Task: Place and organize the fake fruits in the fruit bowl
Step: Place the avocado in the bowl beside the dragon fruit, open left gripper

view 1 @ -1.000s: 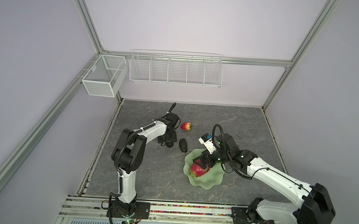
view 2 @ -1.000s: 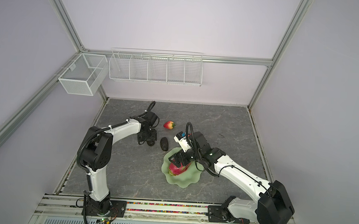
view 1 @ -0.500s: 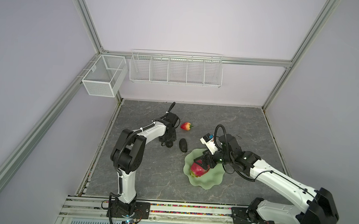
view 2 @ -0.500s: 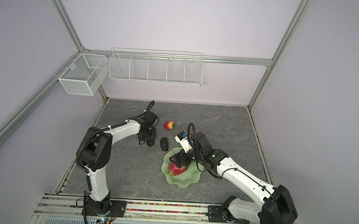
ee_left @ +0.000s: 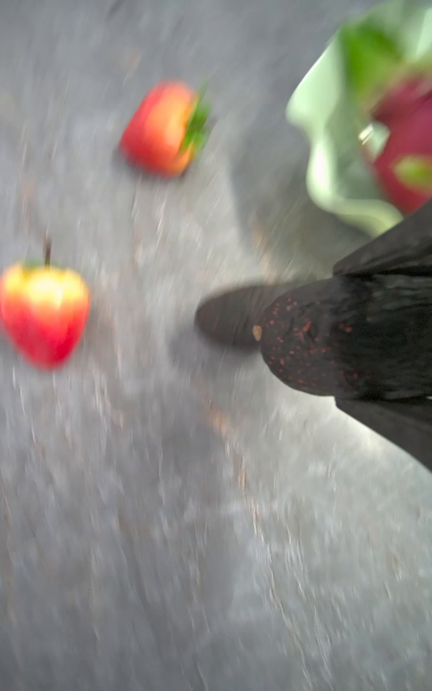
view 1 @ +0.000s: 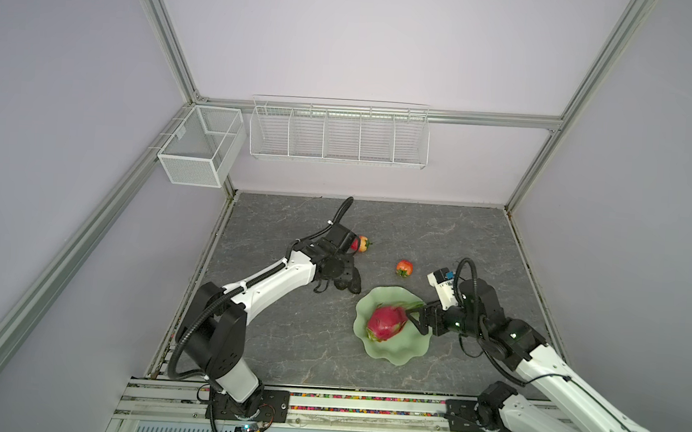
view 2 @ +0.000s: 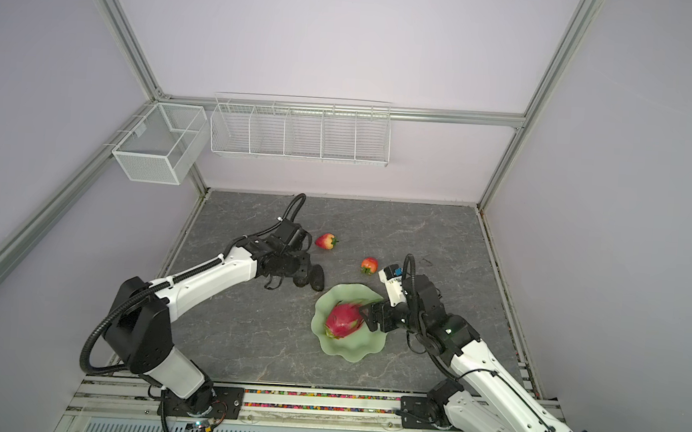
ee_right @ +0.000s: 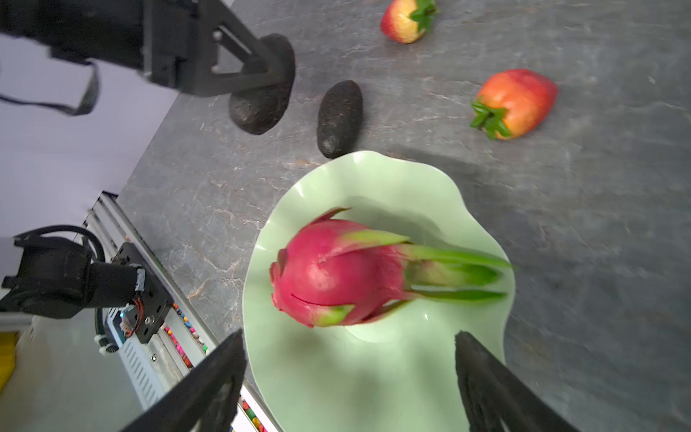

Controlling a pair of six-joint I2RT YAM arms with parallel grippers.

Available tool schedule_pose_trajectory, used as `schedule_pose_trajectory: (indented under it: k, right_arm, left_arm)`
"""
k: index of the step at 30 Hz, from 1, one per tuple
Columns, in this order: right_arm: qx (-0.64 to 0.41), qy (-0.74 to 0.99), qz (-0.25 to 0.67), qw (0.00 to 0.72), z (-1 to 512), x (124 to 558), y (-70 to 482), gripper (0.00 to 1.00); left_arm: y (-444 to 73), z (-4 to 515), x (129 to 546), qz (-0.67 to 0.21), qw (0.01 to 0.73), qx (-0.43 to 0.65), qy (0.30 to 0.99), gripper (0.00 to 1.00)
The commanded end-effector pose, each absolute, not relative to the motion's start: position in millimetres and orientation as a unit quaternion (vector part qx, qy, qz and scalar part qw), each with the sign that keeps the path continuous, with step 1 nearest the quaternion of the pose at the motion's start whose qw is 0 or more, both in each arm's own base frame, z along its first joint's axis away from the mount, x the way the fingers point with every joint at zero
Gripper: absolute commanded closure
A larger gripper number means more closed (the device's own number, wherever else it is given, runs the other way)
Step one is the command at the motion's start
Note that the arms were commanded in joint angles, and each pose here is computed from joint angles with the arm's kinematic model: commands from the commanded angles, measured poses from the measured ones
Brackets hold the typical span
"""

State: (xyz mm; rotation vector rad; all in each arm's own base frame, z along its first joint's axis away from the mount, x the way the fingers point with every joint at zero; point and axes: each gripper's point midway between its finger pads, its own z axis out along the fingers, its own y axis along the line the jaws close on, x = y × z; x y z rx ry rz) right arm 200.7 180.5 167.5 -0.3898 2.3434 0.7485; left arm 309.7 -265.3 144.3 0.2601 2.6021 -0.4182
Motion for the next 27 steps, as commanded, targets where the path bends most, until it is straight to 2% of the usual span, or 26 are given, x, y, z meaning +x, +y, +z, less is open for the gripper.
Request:
schedule_pose_trajectory:
  k: [1, 5, 9, 17, 27]
  right_arm:
    - [-0.084, 0.911, 0.272, 0.298, 153.6, 182.8, 155.6, 0.11]
    - [-0.055, 0.914, 0.278, 0.290, 148.8, 165.0, 143.2, 0.12]
    - [-0.043, 0.907, 0.305, 0.286, 144.9, 151.5, 141.7, 0.12]
    - [-0.025, 0.894, 0.334, 0.298, 145.8, 141.7, 138.8, 0.12]
    - [-0.034, 0.888, 0.348, 0.299, 146.7, 135.9, 140.9, 0.12]
  left_arm:
    - [-307.3, 168.0, 278.0, -0.231, 0.245, 0.174, 0.925, 0.66]
    - [-355.2, 192.6, 234.1, -0.285, 0.246, 0.277, 0.884, 0.65]
    - [-388.5, 191.6, 202.5, -0.296, 0.231, 0.350, 0.858, 0.65]
    - [-431.1, 163.8, 189.4, -0.275, 0.206, 0.398, 0.851, 0.65]
    - [-452.1, 110.5, 177.2, -0.236, 0.156, 0.433, 0.856, 0.64]
